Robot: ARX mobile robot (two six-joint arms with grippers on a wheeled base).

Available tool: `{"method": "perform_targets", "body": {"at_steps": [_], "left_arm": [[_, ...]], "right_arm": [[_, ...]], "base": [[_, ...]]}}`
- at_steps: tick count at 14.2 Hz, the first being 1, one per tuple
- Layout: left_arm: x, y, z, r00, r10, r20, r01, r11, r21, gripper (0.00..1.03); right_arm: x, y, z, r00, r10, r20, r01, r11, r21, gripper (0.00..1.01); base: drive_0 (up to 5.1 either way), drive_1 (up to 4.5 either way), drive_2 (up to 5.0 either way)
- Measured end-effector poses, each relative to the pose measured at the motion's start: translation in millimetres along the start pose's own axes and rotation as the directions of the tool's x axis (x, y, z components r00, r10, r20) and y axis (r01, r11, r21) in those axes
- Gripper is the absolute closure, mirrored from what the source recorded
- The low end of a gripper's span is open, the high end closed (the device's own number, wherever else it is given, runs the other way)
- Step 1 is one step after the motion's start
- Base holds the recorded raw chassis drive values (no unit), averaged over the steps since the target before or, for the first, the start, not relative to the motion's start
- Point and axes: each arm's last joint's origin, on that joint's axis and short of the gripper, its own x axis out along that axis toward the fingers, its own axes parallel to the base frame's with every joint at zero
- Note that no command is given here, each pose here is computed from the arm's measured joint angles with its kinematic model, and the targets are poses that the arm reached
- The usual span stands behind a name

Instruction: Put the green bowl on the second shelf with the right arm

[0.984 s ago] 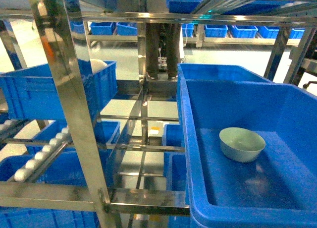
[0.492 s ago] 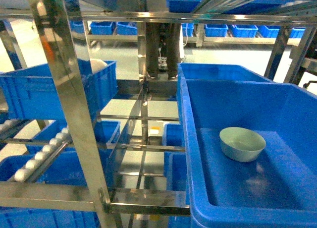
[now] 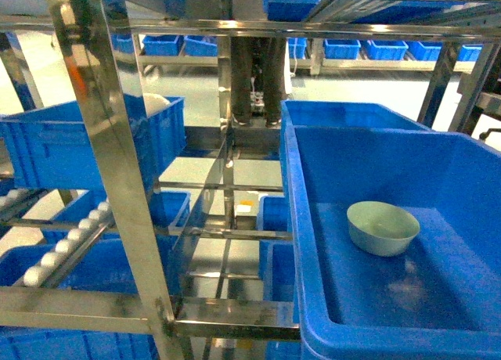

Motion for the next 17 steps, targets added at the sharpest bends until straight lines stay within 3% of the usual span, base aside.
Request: {"method": "perform_targets", "body": {"at_steps": [1,3,5,7,11,16,17], "left_arm": [[0.0,0.0,0.3,1.0,0.002,0.003,-0.002,1.0,0.0,0.05],[0.0,0.1,0.1,1.0,0.001,0.001,-0.001,1.0,0.0,0.05],[0.0,0.1,0.1,1.0,0.001,0.001,-0.001,1.0,0.0,0.05],[0.0,0.1,0.1,1.0,0.001,0.001,-0.001,1.0,0.0,0.05],[0.0,0.1,0.1,1.0,0.001,0.001,-0.001,1.0,0.0,0.05],[0.0,0.0,0.1,1.0,0.001,0.001,-0.001,1.0,0.0,0.05],[0.0,0.0,0.1,1.0,0.001,0.001,-0.001,1.0,0.0,0.05]], "right_arm": [[-0.4,-1.5,-8.8,0.999,-0.032,0.005,0.032,0.9995,0.001,0.99],[-0.4,-1.5,-8.9,0.999,-0.032,0.004,0.032,0.9995,0.001,0.99],[-0.4,-1.5,-8.9,0.999,-0.032,0.004,0.032,0.9995,0.001,0.63],[-0.4,-1.5,-8.9,0.999,-0.032,0.004,0.032,0.9995,0.001,0.39],[-0.4,-1.5,-8.9,0.999,-0.032,0.004,0.032,0.9995,0.001,0.28],[-0.4,-1.5,-8.9,0.999,-0.032,0.004,0.032,0.9995,0.002,0.04],[-0.4,-1.5,-8.9,0.999,-0.032,0.004,0.032,0.9995,0.003,0.03]], "base": [[0.0,0.0,0.0],[0.0,0.0,0.0],[0.0,0.0,0.0],[0.0,0.0,0.0],[0.0,0.0,0.0],[0.0,0.0,0.0],[0.0,0.0,0.0]]}}
